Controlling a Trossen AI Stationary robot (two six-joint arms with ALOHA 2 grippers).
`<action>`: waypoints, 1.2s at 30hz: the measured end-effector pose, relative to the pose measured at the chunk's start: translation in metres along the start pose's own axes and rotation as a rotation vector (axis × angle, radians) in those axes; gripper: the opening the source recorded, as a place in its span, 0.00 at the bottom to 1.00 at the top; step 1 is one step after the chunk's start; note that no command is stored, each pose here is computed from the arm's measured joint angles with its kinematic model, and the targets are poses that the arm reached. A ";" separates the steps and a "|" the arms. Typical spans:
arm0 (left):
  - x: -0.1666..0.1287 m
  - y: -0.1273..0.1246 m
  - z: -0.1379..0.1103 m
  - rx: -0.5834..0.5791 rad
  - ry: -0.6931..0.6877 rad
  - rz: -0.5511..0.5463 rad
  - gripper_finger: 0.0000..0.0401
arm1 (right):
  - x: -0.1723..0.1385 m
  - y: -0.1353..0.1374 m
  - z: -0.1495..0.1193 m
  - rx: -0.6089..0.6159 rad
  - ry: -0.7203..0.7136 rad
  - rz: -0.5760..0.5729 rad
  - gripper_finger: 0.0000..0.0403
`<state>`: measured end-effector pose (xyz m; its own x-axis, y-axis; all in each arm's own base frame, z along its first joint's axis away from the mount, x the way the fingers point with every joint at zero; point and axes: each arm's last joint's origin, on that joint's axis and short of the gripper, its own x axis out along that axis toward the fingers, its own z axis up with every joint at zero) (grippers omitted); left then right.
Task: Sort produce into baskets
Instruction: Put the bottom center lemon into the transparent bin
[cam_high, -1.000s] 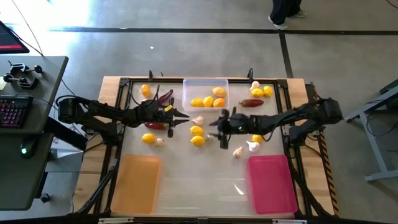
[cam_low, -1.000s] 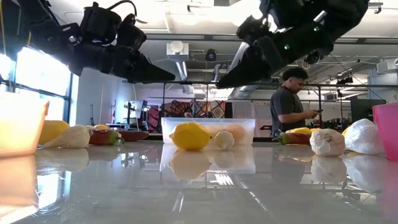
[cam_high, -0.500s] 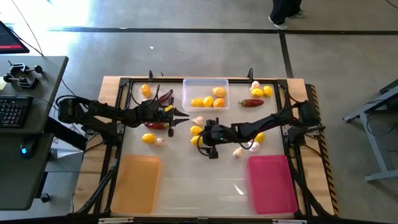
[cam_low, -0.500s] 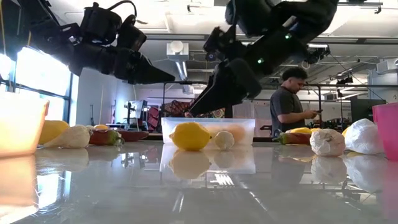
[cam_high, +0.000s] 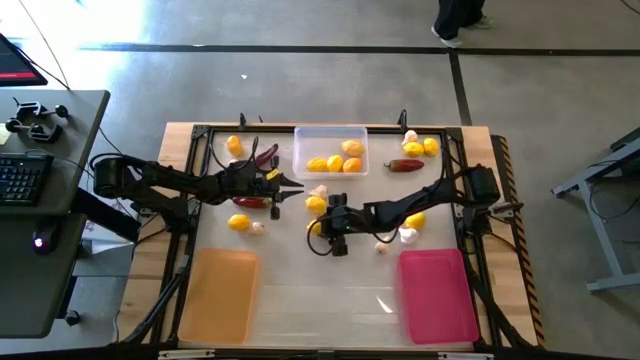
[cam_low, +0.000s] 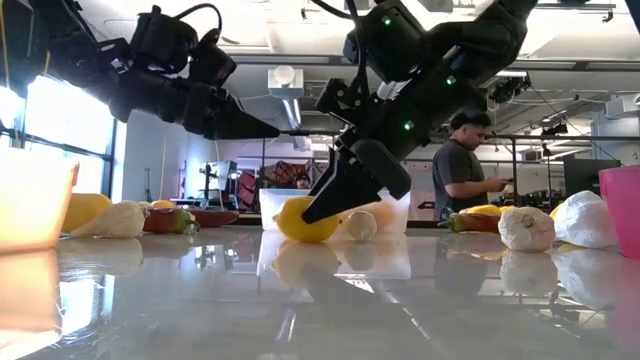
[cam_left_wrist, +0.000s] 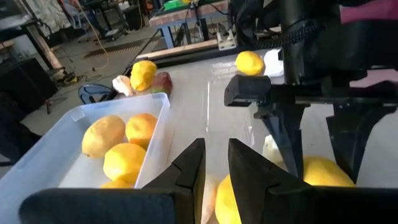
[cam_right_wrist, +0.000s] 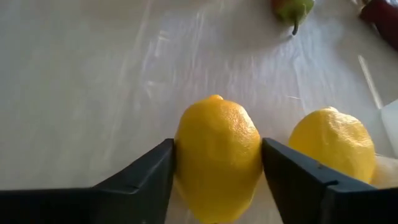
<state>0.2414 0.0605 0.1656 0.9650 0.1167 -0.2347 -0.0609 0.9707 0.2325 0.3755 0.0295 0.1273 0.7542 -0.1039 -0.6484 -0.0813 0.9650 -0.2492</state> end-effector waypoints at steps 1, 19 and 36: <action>0.000 0.000 0.000 -0.004 0.002 -0.001 0.14 | 0.000 0.000 0.000 0.002 0.000 0.004 0.48; 0.000 0.001 0.001 -0.063 -0.003 0.029 0.14 | -0.101 -0.068 0.042 0.044 -0.100 -0.243 0.37; 0.000 0.004 -0.001 -0.064 0.031 0.135 0.14 | -0.101 -0.242 -0.046 0.151 0.067 -0.325 0.36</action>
<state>0.2406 0.0647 0.1657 0.9387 0.2522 -0.2348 -0.2064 0.9572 0.2029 0.2891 -0.2043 0.2195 0.6800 -0.4216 -0.5999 0.2566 0.9033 -0.3439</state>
